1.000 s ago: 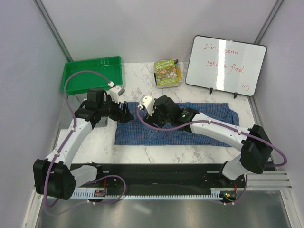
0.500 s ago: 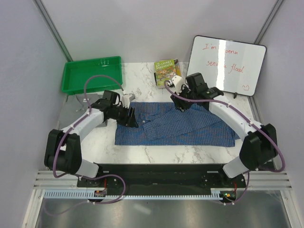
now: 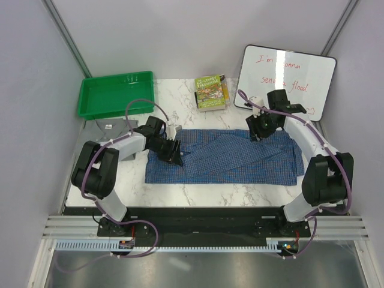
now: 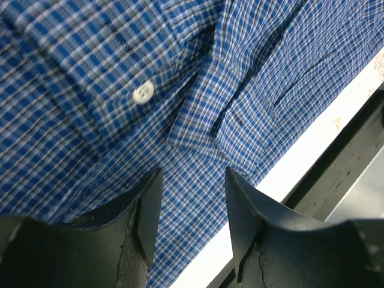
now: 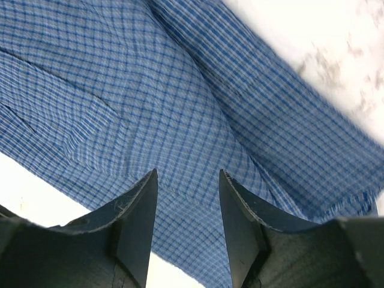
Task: Fold and stack the long sleeve shirts
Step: Fold the shirt
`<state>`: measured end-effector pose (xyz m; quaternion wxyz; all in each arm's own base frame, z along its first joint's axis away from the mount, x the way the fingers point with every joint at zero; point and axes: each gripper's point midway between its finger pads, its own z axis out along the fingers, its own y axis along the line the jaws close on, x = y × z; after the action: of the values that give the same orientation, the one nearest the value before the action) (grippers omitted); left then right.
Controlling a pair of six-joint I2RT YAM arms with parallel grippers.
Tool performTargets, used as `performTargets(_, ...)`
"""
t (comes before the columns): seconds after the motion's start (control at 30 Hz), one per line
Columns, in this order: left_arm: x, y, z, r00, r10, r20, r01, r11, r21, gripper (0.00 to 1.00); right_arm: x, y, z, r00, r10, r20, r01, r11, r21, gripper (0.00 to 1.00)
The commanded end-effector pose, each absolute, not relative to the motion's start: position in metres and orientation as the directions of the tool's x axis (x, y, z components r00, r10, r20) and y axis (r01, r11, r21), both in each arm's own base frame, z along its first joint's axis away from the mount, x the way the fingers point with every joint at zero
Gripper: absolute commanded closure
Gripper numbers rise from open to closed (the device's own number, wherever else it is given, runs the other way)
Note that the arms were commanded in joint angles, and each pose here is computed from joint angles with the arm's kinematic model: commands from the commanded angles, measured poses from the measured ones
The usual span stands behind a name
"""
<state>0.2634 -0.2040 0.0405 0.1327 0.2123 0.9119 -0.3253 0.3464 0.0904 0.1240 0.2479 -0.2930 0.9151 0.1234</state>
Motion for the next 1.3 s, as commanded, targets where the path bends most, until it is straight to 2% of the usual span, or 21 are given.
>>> performTargets(0.0, 0.286, -0.226, 0.053, -0.85, 0.278, -0.447, 0.504, 0.676, -0.537, 0.48, 0.326, 0.07, 0.135, -0.721, -0.458, -0.52, -0.579, 0.811, 0.088, 0.47)
performTargets(0.23, 0.3, -0.233, 0.049, -0.856, 0.265, -0.443, 0.489, 0.69, -0.533, 0.51, 0.317, 0.052, 0.138, -0.743, -0.431, -0.513, -0.543, 0.836, 0.084, 0.46)
performTargets(0.33, 0.305, -0.235, 0.047, -0.86, 0.26, -0.44, 0.484, 0.69, -0.538, 0.57, 0.316, 0.047, 0.137, -0.749, -0.426, -0.507, -0.534, 0.841, 0.083, 0.46)
performTargets(0.37, 0.306, -0.236, 0.049, -0.856, 0.259, -0.447, 0.488, 0.689, -0.537, 0.64, 0.315, 0.046, 0.137, -0.751, -0.429, -0.503, -0.535, 0.841, 0.082, 0.46)
performTargets(0.43, 0.309, -0.235, 0.054, -0.85, 0.257, -0.461, 0.494, 0.692, -0.527, 0.71, 0.314, 0.044, 0.136, -0.753, -0.428, -0.499, -0.533, 0.842, 0.081, 0.46)
performTargets(0.47, 0.31, -0.235, 0.057, -0.842, 0.261, -0.472, 0.504, 0.691, -0.517, 0.83, 0.312, 0.043, 0.135, -0.753, -0.433, -0.495, -0.535, 0.841, 0.079, 0.46)
performTargets(0.57, 0.313, -0.228, 0.065, -0.829, 0.275, -0.488, 0.516, 0.714, -0.474, 0.98, 0.309, 0.04, 0.134, -0.755, -0.438, -0.489, -0.536, 0.841, 0.073, 0.46)
performTargets(0.77, 0.304, -0.206, 0.071, -0.83, 0.33, -0.449, 0.516, 0.762, -0.392, 0.98, 0.309, 0.043, 0.13, -0.755, -0.436, -0.489, -0.542, 0.835, 0.092, 0.46)
performTargets(0.93, 0.304, -0.194, 0.052, -0.833, 0.365, -0.415, 0.514, 0.788, -0.339, 0.98, 0.316, 0.057, 0.129, -0.76, -0.393, -0.518, -0.538, 0.827, 0.162, 0.48)
performTargets(1.07, 0.313, -0.186, 0.05, -0.83, 0.362, -0.424, 0.508, 0.804, -0.31, 0.97, 0.318, 0.075, 0.119, -0.766, -0.39, -0.512, -0.553, 0.805, 0.215, 0.52)
performTargets(1.27, 0.322, -0.178, 0.053, -0.822, 0.358, -0.443, 0.51, 0.809, -0.293, 0.98, 0.32, 0.096, 0.104, -0.761, -0.408, -0.504, -0.575, 0.784, 0.234, 0.53)
